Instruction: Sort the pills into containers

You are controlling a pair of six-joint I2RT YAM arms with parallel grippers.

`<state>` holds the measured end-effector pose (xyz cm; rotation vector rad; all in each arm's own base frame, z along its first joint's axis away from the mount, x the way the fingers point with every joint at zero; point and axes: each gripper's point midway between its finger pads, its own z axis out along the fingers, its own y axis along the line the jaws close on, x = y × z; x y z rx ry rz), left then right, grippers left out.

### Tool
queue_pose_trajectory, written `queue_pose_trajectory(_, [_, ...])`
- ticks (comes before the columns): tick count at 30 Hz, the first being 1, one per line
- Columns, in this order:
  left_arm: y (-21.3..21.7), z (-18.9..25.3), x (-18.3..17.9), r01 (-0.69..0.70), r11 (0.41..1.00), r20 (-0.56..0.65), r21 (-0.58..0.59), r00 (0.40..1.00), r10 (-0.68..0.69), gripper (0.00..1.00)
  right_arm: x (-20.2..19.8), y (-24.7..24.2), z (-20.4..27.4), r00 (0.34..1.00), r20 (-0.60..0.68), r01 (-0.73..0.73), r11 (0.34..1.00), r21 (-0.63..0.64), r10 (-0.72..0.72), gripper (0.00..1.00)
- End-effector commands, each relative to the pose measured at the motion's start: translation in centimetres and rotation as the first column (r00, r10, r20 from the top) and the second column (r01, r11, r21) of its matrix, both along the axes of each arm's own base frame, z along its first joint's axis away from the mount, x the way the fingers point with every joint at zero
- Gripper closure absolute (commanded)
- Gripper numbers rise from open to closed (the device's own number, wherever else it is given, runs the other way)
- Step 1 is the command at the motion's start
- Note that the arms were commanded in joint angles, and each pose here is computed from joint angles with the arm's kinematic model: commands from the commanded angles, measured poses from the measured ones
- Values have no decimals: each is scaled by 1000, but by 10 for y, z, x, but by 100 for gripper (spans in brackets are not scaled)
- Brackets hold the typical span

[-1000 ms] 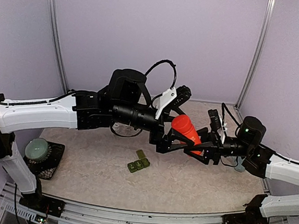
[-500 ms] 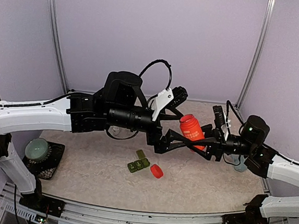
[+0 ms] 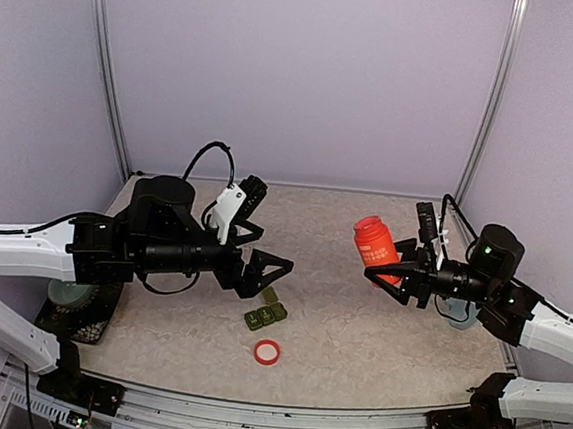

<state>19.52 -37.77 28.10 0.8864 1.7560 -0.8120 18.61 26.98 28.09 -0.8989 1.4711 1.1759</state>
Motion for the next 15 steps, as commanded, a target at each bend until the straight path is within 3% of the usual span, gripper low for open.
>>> queue_pose_trajectory(1, [27, -34, 4, -173, 984, -107, 45, 978, 177, 1, -6, -2, 5, 999, 40, -24, 1000, 4, 24, 67])
queue_pose_trajectory(7, [59, -88, 11, -306, 947, -227, 99, 920, 321, 1, 1, 6, -21, 999, 21, -30, 998, -63, 31, 67])
queue_pose_trajectory(15, [71, -147, 24, -341, 924, -270, 174, 886, 377, 1, 11, 14, -53, 999, 16, -29, 989, -147, 31, 67])
